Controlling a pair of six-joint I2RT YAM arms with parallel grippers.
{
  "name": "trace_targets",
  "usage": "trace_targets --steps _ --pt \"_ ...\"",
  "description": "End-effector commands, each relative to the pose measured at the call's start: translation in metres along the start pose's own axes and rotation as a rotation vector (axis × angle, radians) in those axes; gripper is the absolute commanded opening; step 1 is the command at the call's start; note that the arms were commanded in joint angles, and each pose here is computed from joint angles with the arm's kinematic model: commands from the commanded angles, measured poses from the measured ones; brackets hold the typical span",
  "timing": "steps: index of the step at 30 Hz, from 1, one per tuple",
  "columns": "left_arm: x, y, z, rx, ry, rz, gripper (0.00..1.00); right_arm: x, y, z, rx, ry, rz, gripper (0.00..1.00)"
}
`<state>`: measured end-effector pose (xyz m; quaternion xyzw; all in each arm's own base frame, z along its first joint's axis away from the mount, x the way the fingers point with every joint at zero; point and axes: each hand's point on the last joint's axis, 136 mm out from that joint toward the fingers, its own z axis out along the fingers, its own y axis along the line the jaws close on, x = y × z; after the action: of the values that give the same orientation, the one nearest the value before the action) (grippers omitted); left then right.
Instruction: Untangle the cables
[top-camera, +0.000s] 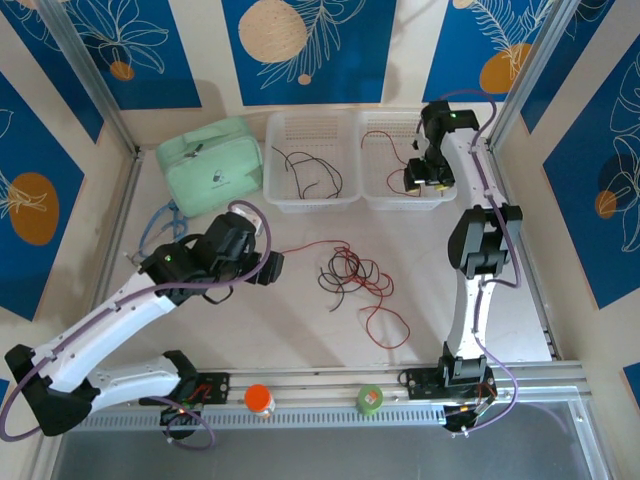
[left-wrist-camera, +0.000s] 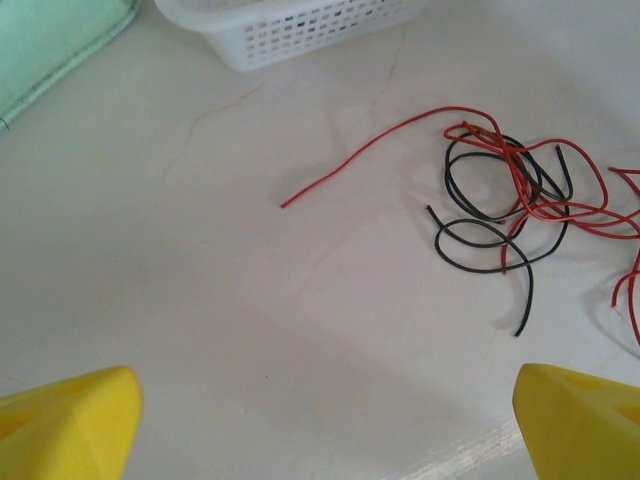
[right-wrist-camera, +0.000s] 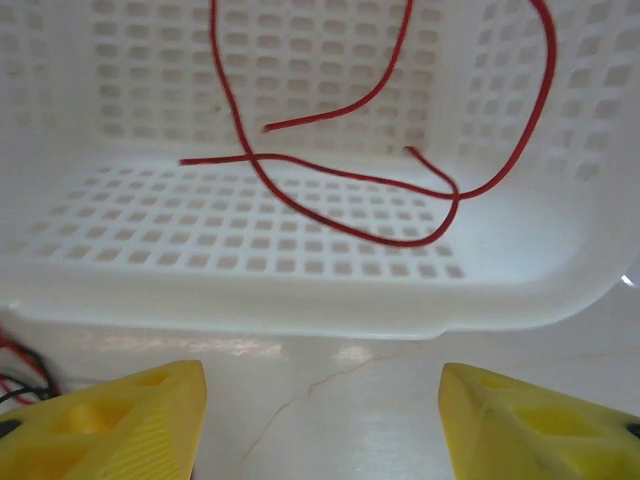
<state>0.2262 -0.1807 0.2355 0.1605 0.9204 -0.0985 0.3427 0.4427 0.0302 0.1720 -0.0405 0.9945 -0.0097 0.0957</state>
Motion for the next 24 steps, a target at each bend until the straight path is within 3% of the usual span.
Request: trace_targets --steps 1,9,17,24 --pt "0.008 -0.005 0.008 0.017 0.035 -0.035 0.94 -0.013 0.023 -0.078 -0.125 -0.256 0.031 0.63" --pt "0.022 -0.029 0.064 0.054 0.140 -0.094 0.82 0.037 0.059 -0.126 -0.289 -0.416 0.047 0.60" --pt "0.028 -0.080 0.121 0.195 0.247 -0.123 0.65 0.131 0.091 -0.103 -0.383 -0.360 0.089 0.58" --pt "0.056 -0.115 0.167 0.181 0.377 -0.056 0.49 0.192 0.113 -0.070 -0.462 -0.265 0.163 0.52"
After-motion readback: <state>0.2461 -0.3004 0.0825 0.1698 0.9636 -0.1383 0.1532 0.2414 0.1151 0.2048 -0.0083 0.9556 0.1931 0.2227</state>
